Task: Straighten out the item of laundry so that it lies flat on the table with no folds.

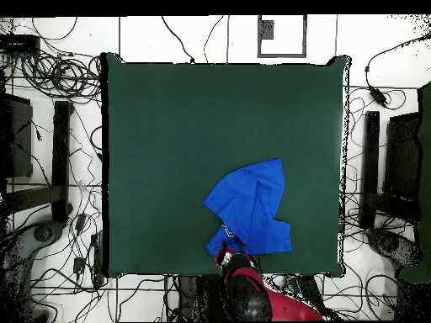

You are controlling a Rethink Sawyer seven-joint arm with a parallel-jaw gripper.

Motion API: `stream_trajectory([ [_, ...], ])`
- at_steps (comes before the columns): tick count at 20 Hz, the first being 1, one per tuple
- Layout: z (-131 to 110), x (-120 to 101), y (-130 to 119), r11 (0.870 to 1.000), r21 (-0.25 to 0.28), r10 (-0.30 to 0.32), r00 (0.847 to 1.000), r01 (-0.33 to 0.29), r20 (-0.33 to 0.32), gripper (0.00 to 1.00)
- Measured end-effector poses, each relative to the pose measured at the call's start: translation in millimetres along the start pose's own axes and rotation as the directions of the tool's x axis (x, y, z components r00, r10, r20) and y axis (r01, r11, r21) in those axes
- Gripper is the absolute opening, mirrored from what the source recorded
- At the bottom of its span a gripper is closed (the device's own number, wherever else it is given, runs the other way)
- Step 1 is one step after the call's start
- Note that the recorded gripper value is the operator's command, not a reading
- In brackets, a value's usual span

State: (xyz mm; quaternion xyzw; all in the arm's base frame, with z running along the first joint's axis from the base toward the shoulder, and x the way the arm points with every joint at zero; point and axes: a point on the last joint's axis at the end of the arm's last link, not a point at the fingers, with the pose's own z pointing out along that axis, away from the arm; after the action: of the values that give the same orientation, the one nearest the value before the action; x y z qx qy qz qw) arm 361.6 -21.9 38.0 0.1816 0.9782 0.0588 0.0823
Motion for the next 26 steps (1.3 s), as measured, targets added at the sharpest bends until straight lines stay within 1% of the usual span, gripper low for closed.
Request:
stream_trajectory([
  [5, 3.3, 2.7, 15.2, 0.999, 0.003, -0.033, 0.999, 0.033, -0.031, 1.00],
  [7, 4.2, 3.9, 26.1, 0.998, 0.009, -0.066, 0.997, 0.066, -0.048, 1.00],
  [8, 4.5, 3.0, 37.9, 0.994, 0.017, -0.106, 0.993, 0.107, -0.057, 1.00],
  [10, 4.4, 1.5, 48.7, 0.989, 0.027, -0.145, 0.987, 0.146, -0.063, 1.00],
  [14, 4.2, -5.5, 63.1, 0.980, 0.043, -0.193, 0.979, 0.196, -0.065, 1.00],
  [19, 4.6, -20.1, 68.2, 0.976, 0.062, -0.206, 0.977, 0.209, -0.060, 1.00],
  [20, 7.3, -29.1, 69.5, 0.975, 0.071, -0.206, 0.977, 0.210, -0.061, 1.00],
  [22, 9.4, -34.3, 70.6, 0.975, 0.073, -0.206, 0.977, 0.210, -0.061, 1.00],
  [26, 18.1, -56.0, 76.7, 0.974, 0.079, -0.210, 0.977, 0.213, -0.042, 1.00],
])
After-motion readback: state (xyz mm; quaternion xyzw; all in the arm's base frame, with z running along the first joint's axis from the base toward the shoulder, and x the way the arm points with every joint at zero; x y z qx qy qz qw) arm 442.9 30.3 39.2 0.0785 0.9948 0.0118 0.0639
